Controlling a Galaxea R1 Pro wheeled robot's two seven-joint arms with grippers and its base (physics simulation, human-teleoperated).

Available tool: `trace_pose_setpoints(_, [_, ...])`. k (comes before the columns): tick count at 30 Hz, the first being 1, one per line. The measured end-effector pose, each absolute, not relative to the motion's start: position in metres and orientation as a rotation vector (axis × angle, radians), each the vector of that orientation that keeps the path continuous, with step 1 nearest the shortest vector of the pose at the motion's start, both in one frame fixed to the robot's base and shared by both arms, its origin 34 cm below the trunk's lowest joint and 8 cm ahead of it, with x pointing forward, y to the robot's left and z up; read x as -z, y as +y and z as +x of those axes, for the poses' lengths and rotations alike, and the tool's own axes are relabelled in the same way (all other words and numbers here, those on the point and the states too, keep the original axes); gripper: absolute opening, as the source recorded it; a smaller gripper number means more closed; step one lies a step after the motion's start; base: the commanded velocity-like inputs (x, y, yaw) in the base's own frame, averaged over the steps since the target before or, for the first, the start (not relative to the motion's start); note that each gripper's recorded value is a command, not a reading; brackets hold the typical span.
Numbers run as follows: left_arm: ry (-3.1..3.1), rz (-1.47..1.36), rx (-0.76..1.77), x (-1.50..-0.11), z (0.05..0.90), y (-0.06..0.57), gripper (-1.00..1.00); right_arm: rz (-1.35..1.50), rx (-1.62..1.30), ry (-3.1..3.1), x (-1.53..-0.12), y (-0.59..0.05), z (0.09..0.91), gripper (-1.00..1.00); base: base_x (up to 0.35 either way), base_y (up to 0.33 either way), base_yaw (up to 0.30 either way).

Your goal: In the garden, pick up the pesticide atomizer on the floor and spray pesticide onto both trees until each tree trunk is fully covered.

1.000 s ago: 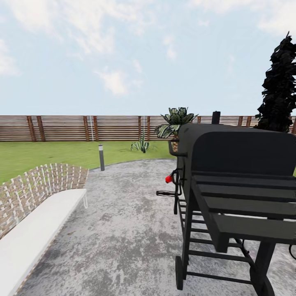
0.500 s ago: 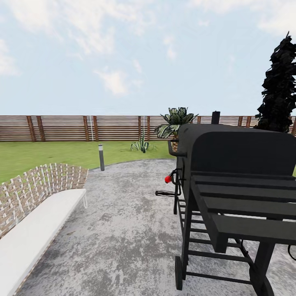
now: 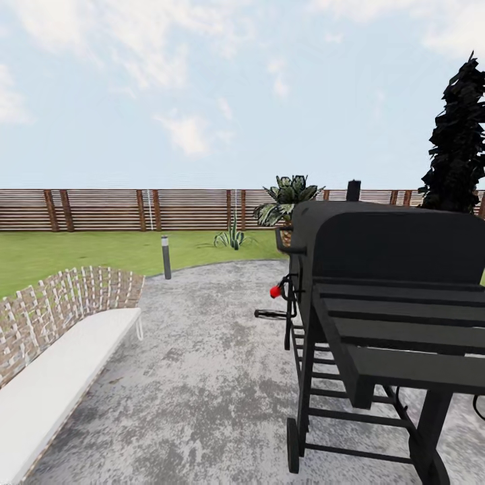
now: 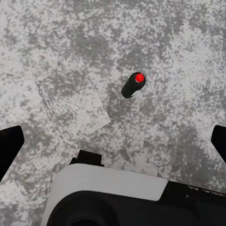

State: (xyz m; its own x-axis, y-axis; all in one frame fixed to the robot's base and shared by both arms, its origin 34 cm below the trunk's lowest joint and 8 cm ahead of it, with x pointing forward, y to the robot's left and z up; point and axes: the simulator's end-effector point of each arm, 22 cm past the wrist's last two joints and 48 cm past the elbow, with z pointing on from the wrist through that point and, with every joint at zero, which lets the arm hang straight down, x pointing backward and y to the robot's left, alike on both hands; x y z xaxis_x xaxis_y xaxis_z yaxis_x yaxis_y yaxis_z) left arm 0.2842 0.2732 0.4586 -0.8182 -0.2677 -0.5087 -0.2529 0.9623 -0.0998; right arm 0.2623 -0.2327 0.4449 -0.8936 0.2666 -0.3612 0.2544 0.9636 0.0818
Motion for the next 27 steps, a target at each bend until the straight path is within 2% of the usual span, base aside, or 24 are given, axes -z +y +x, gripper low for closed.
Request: trace_pose_setpoints(27, [2.570, -0.363, 0.038, -0.410, 0.280, 0.273, 1.00, 0.377, -0.044, 2.736, -0.396, -0.233, 0.259, 1.00, 0.000, 0.000, 0.000])
